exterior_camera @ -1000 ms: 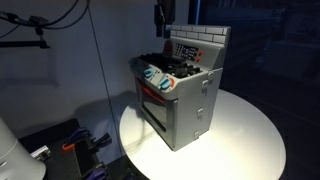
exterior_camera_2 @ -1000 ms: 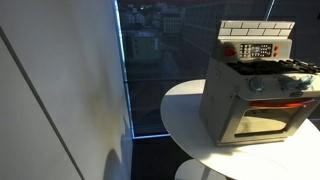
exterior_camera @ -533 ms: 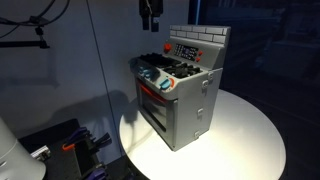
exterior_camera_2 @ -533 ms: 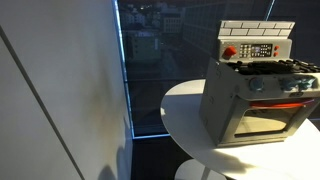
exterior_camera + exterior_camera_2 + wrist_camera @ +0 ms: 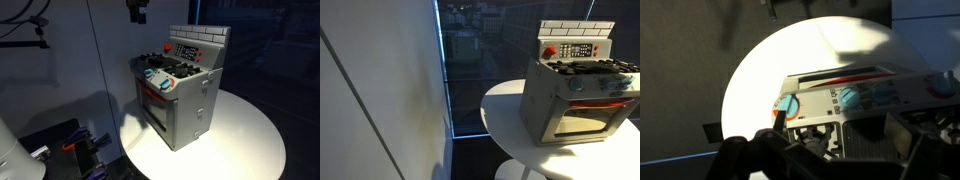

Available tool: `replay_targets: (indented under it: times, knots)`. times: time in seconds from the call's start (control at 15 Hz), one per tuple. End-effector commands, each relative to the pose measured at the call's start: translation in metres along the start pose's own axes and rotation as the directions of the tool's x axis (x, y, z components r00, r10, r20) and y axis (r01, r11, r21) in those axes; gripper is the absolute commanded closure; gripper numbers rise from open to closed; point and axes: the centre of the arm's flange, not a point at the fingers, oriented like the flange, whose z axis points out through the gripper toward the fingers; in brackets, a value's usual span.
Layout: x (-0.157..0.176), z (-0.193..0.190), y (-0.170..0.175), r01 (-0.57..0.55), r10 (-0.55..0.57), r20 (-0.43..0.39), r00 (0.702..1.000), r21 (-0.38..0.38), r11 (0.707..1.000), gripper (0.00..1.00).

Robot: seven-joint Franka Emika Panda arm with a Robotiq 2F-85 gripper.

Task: Press the top right orange button on the stove

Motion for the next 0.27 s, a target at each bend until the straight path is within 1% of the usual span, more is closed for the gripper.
replay_targets:
  times: [0.0,0.2]
  knots:
    - [0.0002,0.0004,-0.0002,0.000,0.000,0.001,1.000,0.000,1.000,0.00]
    - [0.0018,0.0035,-0.0017,0.002,-0.002,0.007,1.000,-0.003,1.000,0.00]
